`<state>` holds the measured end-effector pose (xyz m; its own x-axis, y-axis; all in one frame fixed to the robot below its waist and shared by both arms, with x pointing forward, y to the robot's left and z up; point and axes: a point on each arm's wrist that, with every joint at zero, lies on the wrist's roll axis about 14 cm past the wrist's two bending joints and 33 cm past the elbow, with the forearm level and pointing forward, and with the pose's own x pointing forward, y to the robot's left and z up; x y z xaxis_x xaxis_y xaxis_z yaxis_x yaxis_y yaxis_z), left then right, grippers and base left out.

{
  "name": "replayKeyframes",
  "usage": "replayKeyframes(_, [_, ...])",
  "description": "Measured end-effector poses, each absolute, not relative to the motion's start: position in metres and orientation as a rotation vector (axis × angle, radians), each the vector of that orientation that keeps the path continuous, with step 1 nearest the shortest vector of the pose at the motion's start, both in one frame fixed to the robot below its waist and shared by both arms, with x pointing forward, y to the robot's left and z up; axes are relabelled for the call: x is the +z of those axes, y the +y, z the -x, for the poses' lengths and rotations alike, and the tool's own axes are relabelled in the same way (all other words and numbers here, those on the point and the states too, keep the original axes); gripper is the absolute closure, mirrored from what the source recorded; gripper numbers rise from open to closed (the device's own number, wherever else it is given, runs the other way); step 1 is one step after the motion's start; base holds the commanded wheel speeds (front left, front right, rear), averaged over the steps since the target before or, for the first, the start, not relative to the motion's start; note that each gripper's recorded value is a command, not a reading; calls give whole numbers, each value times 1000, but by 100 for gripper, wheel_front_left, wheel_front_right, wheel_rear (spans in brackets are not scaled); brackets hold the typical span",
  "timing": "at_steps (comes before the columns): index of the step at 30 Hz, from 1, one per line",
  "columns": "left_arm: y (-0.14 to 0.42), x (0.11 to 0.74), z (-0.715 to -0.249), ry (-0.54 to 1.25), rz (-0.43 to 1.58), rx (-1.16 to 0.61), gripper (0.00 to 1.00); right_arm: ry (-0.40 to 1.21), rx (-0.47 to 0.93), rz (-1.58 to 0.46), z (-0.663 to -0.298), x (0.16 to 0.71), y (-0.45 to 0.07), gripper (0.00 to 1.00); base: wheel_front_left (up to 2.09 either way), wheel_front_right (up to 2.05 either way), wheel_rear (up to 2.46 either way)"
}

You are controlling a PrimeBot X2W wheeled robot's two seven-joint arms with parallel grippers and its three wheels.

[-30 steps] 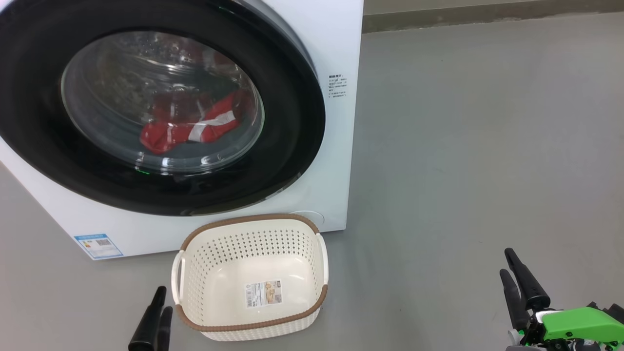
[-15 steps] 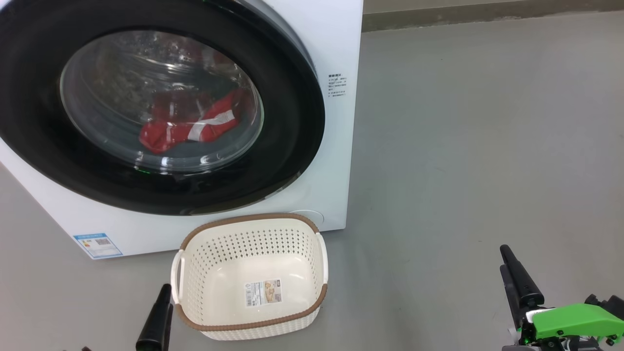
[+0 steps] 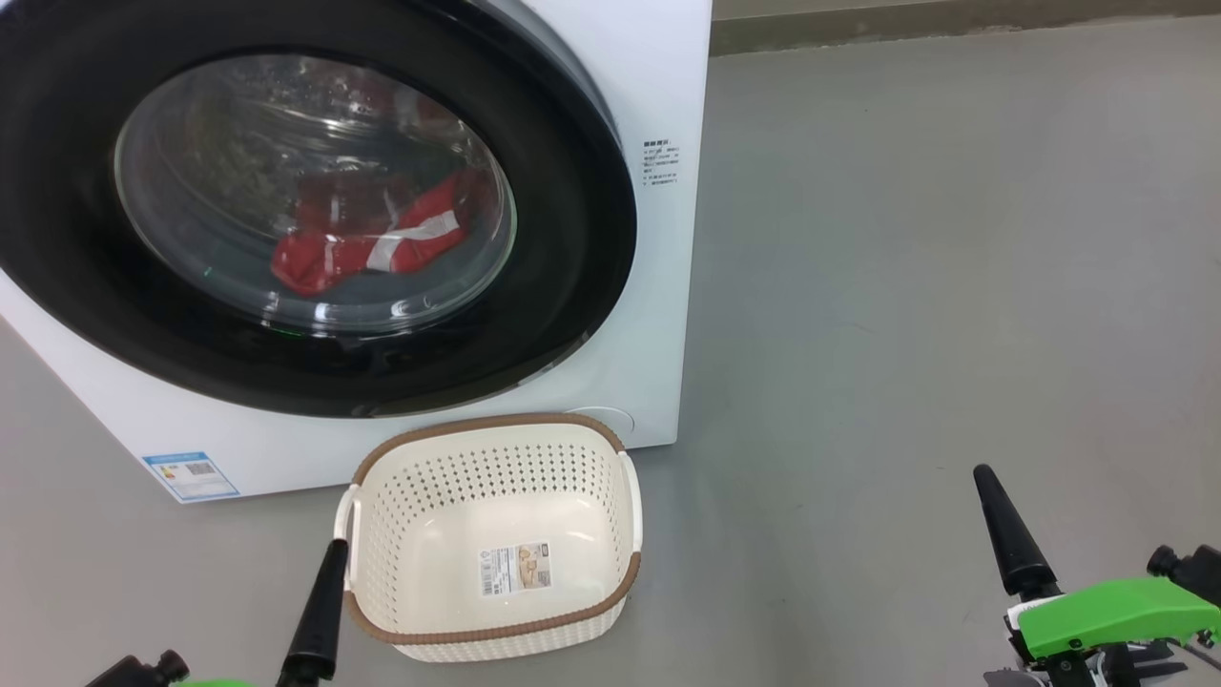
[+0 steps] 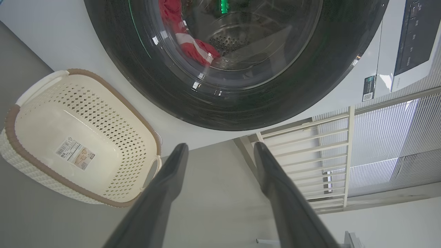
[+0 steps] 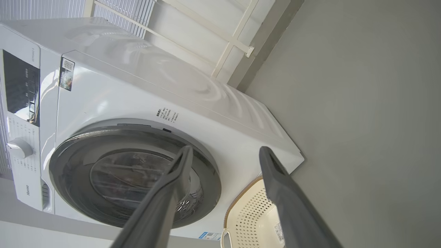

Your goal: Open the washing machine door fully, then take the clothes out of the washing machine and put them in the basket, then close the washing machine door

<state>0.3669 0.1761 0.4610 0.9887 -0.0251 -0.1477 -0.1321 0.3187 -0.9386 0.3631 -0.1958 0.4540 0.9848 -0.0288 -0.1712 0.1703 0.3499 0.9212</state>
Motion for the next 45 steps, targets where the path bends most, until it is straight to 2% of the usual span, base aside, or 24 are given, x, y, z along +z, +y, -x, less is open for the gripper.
replayKeyframes(45, [163,503,-381,7,687,-32,0,43,-23,-671,-373,483,-186,0,0,0,0])
